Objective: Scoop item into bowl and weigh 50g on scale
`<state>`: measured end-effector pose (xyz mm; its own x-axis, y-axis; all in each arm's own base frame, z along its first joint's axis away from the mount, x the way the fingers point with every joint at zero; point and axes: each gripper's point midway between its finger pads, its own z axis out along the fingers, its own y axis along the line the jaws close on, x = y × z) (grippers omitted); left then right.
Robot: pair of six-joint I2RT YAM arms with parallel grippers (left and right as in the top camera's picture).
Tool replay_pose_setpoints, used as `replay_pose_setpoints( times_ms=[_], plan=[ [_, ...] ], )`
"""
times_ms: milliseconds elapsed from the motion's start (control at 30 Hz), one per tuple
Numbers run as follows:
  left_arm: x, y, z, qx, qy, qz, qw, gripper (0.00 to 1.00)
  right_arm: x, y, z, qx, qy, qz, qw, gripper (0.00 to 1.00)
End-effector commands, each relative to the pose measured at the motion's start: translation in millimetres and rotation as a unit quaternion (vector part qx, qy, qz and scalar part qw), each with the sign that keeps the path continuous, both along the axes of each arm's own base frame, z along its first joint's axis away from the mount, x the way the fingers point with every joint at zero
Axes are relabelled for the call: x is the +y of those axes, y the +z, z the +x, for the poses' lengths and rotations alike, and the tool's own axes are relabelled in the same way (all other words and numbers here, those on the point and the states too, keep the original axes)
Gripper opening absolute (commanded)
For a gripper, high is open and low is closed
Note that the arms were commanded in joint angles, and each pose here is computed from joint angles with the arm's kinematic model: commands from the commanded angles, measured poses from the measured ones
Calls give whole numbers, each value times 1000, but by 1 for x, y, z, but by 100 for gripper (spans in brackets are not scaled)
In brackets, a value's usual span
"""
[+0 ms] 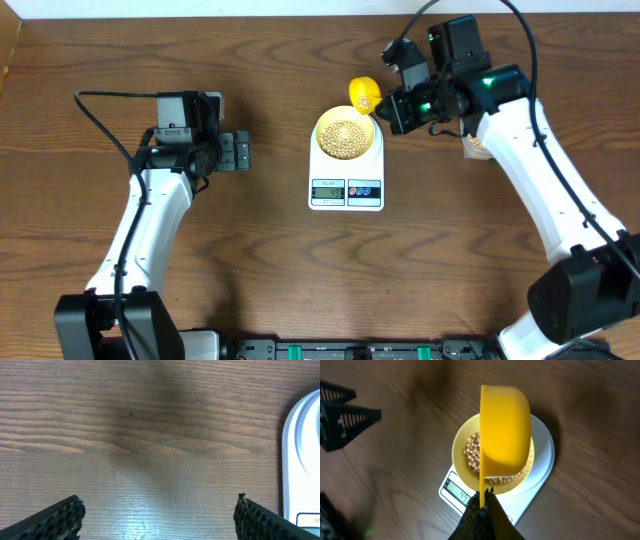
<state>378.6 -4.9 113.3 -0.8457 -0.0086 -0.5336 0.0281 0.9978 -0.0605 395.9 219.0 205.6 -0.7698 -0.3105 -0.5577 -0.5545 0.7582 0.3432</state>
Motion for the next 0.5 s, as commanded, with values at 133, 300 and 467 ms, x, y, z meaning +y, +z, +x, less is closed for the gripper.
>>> replay_pose_setpoints(
  times_ms=[133,300,467],
  plan=[
    [0,2,-1,-3,3,-7,1000,98,-6,0,3,-56,8,-92,994,1],
    [0,2,-1,-3,3,-7,1000,98,-7,0,3,-56,8,-91,994,1],
    [0,1,-2,-3,3,-7,1000,98,-4,1,3,-57,11,-85,995,1]
  ],
)
